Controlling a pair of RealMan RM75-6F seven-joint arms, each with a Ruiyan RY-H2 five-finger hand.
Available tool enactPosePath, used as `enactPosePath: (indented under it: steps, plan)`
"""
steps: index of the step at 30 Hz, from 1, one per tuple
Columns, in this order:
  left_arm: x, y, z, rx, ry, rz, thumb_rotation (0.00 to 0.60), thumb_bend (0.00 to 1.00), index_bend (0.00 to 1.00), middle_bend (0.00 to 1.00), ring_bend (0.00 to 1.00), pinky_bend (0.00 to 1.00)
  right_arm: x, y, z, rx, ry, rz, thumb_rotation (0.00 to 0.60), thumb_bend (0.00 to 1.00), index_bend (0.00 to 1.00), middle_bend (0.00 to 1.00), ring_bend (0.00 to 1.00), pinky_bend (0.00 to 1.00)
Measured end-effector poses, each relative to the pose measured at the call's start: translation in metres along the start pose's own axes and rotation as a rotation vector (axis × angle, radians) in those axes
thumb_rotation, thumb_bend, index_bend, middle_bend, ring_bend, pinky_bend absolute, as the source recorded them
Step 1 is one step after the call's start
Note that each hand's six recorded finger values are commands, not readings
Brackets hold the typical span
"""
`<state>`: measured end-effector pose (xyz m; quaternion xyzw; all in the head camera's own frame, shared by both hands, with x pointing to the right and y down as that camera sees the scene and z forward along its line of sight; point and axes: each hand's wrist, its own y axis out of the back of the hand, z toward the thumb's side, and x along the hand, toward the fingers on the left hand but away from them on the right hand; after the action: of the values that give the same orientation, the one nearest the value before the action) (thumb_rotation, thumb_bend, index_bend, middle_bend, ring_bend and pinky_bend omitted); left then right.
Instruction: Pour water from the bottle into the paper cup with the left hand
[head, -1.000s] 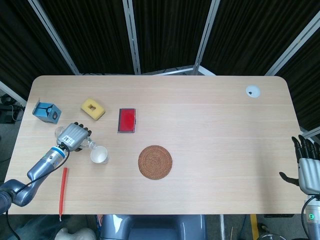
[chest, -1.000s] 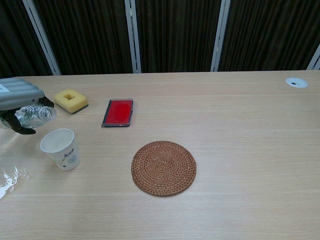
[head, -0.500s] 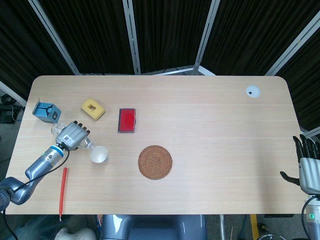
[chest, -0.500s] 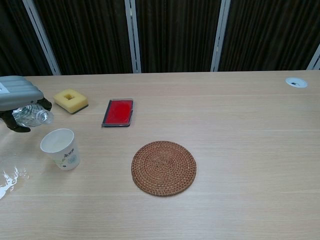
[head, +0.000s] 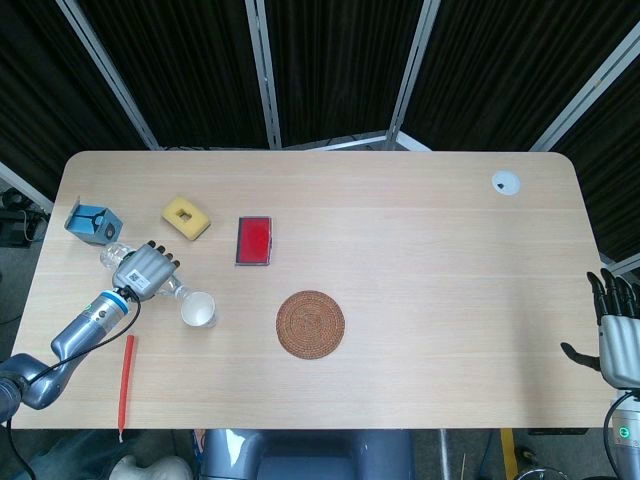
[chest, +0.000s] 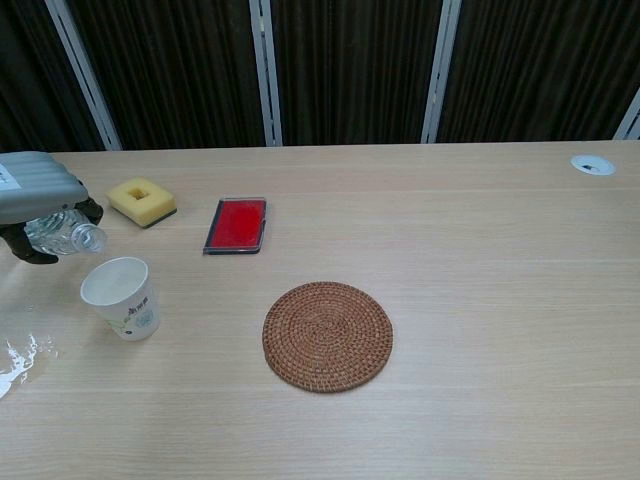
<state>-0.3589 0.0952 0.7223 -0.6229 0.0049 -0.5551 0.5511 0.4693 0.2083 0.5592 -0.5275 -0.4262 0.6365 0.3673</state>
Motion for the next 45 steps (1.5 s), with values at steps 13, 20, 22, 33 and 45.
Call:
enactPosePath:
  steps: [13,20,22,33,45]
  plan:
    - [0.0008,-0.0003,0.0006,0.058,0.003,0.01,0.6,0.78,0.7,0.55,0.39,0.43,-0.0004,-0.0018,-0.0003,0.009,-0.002,0.003,0.6,0.0,0.0,0.0,0.0,0.0]
    - [0.0006,-0.0021,-0.0009,0.072,0.007,0.009,0.6,0.78,0.7,0.55,0.39,0.43,-0.0005,-0.0021,0.0001,0.009,-0.001,0.003,0.6,0.0,0.0,0.0,0.0,0.0]
    - [0.0006,-0.0017,-0.0008,0.079,0.005,0.013,0.6,0.78,0.7,0.55,0.39,0.43,-0.0004,-0.0022,0.0001,0.01,-0.001,0.004,0.6,0.0,0.0,0.0,0.0,0.0]
    - [0.0,0.0014,0.0016,0.116,-0.007,0.033,0.6,0.78,0.7,0.55,0.39,0.43,0.0,-0.0017,0.0002,0.009,-0.001,0.003,0.6,0.0,0.0,0.0,0.0,0.0]
    - [0.0002,0.0002,0.0028,0.125,-0.007,0.032,0.6,0.79,0.7,0.55,0.39,0.43,-0.0002,-0.0014,-0.0007,0.008,-0.003,0.003,0.6,0.0,0.0,0.0,0.0,0.0]
